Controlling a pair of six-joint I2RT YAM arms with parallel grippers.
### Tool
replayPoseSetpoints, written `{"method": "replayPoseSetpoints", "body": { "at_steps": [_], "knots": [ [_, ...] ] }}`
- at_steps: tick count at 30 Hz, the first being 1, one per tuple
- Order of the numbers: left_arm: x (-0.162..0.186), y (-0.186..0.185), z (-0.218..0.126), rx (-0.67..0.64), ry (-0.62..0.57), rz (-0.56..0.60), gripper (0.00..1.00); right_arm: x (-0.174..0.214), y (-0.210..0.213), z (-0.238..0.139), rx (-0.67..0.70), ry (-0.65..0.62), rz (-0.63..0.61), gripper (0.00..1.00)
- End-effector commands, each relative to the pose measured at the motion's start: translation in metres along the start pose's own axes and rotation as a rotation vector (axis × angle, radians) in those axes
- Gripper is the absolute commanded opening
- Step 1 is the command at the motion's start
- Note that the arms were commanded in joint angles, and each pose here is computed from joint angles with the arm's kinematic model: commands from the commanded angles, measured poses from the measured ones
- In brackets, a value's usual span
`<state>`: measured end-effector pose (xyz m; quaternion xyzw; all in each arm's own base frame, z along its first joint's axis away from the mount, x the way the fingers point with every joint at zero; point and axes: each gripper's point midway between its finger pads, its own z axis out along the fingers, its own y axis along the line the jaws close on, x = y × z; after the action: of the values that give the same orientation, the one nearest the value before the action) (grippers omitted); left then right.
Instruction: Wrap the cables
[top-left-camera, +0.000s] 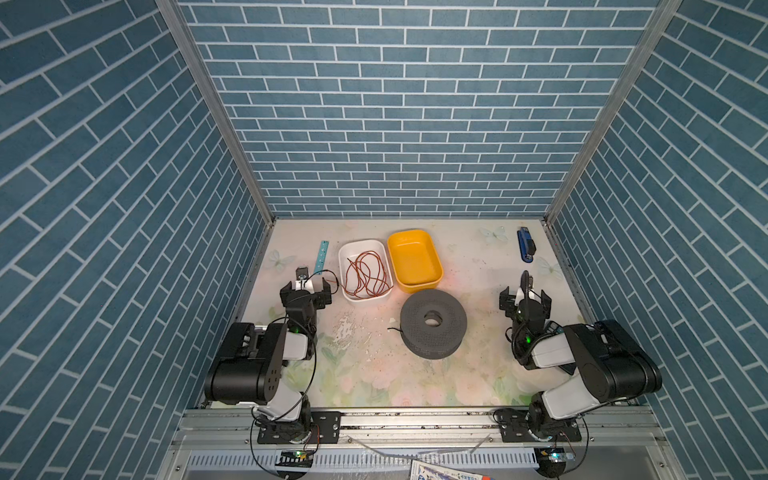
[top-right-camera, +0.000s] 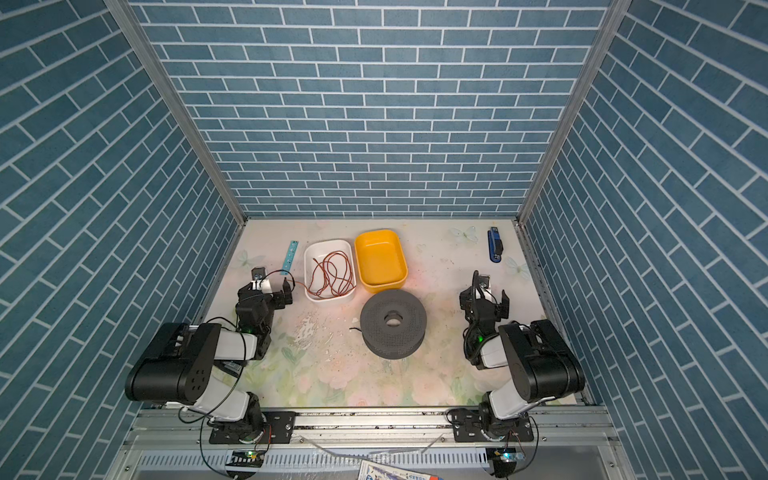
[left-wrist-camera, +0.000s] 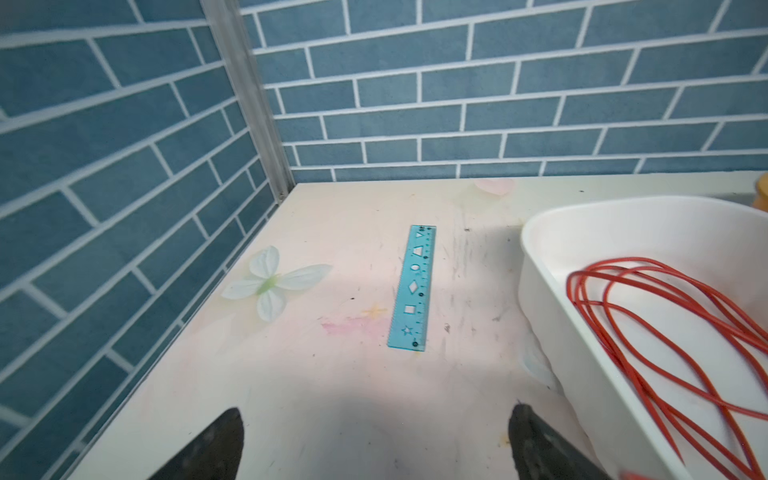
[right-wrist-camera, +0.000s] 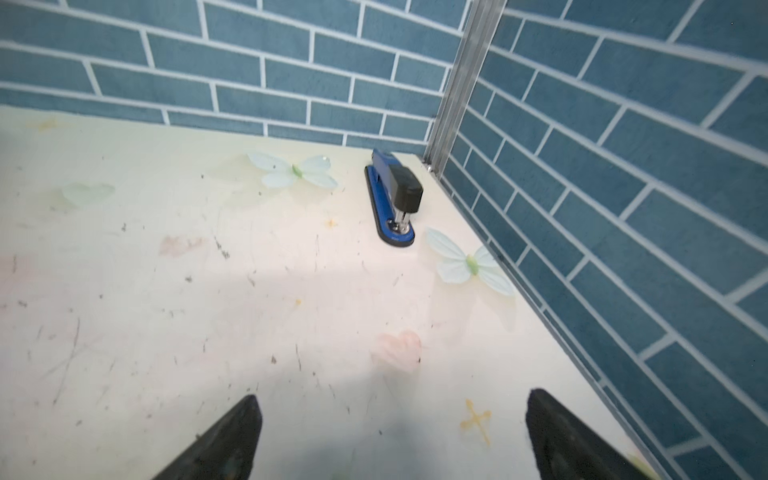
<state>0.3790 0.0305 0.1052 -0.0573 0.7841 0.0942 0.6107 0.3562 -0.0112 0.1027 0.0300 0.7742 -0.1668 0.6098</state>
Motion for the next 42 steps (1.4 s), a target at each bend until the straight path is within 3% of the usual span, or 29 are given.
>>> {"method": "replayPoseSetpoints", "body": {
  "at_steps": [1,8,11,14,21,28,32,36,42],
  "knots": [
    [0.006,0.013,-0.004,-0.068,0.014,-0.021,1.00,-0.021,-0.014,-0.002,0.050,-0.082,0.048,0.99],
    [0.005,0.019,-0.018,-0.074,-0.060,-0.049,1.00,-0.020,-0.008,0.002,0.006,-0.063,0.035,0.99],
    [0.006,0.015,-0.028,-0.042,-0.105,-0.054,1.00,-0.013,0.015,0.017,-0.165,0.044,0.015,0.99],
    [0.004,0.014,-0.028,-0.037,-0.109,-0.048,1.00,-0.005,0.034,0.030,-0.510,0.081,0.153,0.98],
    [0.004,0.019,-0.025,-0.053,-0.107,-0.065,1.00,0.008,-0.039,0.024,-0.134,0.024,0.310,0.99],
    [0.007,0.024,-0.014,-0.082,-0.039,-0.069,1.00,0.007,-0.035,0.020,-0.151,0.003,0.302,0.99],
    [0.005,0.013,-0.027,-0.036,-0.103,-0.044,1.00,0.007,-0.022,0.032,-0.217,0.070,0.276,0.99],
    [0.001,-0.010,-0.031,0.045,-0.119,0.044,1.00,0.004,0.011,0.038,-0.376,0.131,0.189,0.99],
    [0.002,0.002,-0.029,-0.012,-0.114,0.003,1.00,0.003,0.011,0.038,-0.376,0.127,0.188,0.99]
  ]
}}
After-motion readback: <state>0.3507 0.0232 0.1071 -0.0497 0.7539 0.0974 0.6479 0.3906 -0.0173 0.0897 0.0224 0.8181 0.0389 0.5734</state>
